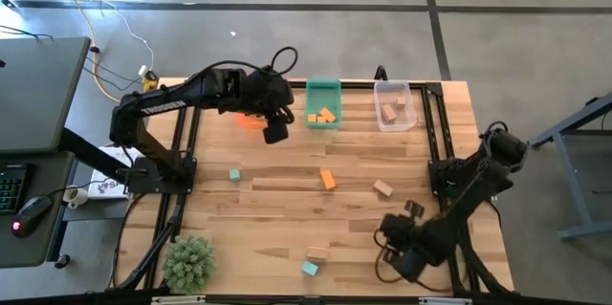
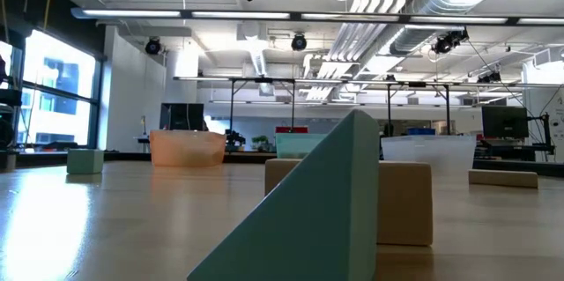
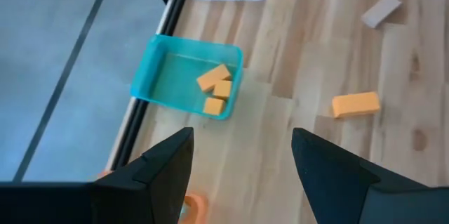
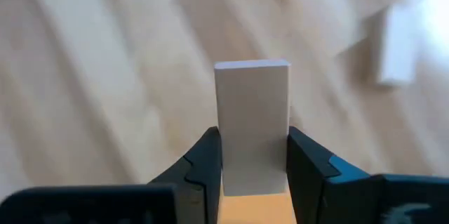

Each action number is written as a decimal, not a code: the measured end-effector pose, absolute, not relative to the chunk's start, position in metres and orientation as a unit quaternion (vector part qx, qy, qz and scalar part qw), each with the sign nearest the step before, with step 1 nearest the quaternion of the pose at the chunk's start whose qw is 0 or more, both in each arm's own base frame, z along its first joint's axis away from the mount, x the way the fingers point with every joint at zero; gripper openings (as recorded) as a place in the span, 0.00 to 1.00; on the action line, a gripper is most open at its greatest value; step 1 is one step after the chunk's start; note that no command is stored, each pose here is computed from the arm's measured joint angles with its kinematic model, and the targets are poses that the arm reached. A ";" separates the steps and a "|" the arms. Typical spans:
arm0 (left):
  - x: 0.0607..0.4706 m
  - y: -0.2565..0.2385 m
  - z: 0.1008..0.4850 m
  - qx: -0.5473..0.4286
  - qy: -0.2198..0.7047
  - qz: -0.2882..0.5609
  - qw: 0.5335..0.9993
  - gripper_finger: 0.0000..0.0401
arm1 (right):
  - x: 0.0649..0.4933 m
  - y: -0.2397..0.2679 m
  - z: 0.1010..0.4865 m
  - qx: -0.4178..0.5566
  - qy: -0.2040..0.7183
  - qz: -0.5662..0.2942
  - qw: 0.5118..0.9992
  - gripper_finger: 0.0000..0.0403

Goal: Sort & place blocks by color
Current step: Put the brown block into the transparent bin

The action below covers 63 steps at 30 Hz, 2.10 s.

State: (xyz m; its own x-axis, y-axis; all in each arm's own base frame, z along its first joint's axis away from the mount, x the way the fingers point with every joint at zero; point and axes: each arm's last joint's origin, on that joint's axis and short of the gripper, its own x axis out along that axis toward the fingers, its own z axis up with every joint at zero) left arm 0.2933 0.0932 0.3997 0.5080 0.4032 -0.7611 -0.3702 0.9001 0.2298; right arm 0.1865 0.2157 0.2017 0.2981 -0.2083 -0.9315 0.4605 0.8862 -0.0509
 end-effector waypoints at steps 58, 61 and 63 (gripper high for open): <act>0.279 0.130 0.400 -0.058 0.427 0.302 0.850 0.57 | 0.173 -0.210 0.241 0.278 0.533 -0.469 0.647 0.24; 0.279 0.130 0.399 -0.070 0.424 0.305 0.850 0.57 | 0.171 -0.219 0.232 0.287 0.547 -0.450 0.645 0.24; 0.280 0.129 0.399 -0.075 0.424 0.295 0.853 0.57 | 0.171 -0.224 0.225 0.293 0.555 -0.436 0.645 0.24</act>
State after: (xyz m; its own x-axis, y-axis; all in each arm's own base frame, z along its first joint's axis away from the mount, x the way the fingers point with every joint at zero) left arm 0.2796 0.1288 0.3993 0.4669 0.4392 -0.7676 -0.5663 0.8151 0.1220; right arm 0.1707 -0.2244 0.2251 0.0035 -0.2359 -0.9718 0.8875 0.4485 -0.1057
